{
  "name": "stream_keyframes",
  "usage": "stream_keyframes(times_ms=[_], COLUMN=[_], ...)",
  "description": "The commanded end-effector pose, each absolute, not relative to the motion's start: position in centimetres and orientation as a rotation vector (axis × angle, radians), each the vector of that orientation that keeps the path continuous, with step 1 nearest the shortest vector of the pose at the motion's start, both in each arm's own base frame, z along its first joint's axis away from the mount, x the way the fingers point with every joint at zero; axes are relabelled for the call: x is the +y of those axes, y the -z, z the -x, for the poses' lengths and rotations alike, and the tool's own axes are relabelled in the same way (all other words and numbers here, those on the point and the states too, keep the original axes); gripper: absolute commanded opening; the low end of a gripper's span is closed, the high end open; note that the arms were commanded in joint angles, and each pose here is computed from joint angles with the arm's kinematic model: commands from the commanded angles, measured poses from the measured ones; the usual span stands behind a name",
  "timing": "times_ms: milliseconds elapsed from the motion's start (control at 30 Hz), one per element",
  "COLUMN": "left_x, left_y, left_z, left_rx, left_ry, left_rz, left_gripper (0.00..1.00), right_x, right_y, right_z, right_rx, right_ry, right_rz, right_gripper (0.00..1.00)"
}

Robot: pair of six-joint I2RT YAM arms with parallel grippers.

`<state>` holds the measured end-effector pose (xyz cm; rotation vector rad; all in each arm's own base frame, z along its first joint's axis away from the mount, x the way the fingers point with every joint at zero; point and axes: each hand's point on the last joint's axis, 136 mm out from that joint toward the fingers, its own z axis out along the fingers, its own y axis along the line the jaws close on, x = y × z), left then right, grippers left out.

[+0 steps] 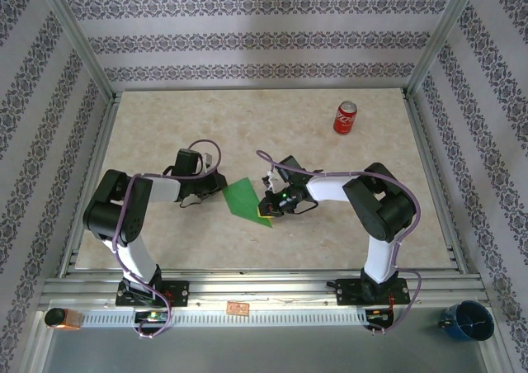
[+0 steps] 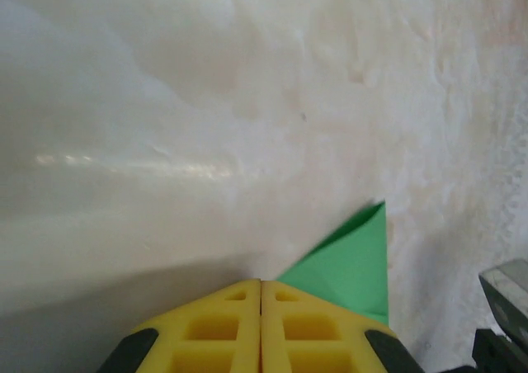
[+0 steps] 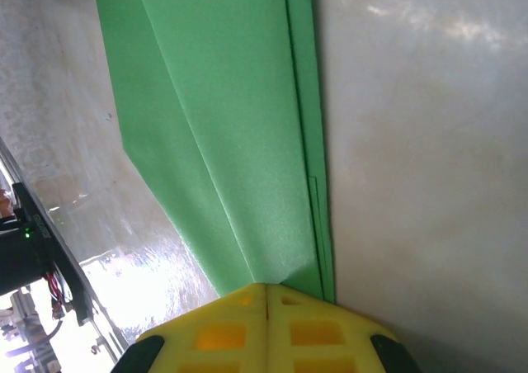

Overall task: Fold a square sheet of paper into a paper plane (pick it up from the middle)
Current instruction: Fourth fold the wing at the center of the table.

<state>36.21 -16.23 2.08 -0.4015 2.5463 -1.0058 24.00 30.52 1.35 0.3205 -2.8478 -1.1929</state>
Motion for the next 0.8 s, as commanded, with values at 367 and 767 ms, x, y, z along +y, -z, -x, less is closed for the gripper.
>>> stream_keyframes(times_ms=[367,767], left_x=[-18.6,-27.0], left_y=[-8.9,-5.7], left_z=[-36.2,-32.9], left_rx=[2.435,2.514], left_ry=[1.048,1.135], left_rz=[0.330,0.220], left_gripper=[0.16,0.12], right_x=[27.5,28.5], right_y=[1.3,0.1], right_z=[-22.1,-23.0], right_rx=[-2.854,-2.853], right_ry=[0.960,1.019], right_rz=[-0.212,-0.207], right_gripper=[0.00,0.02])
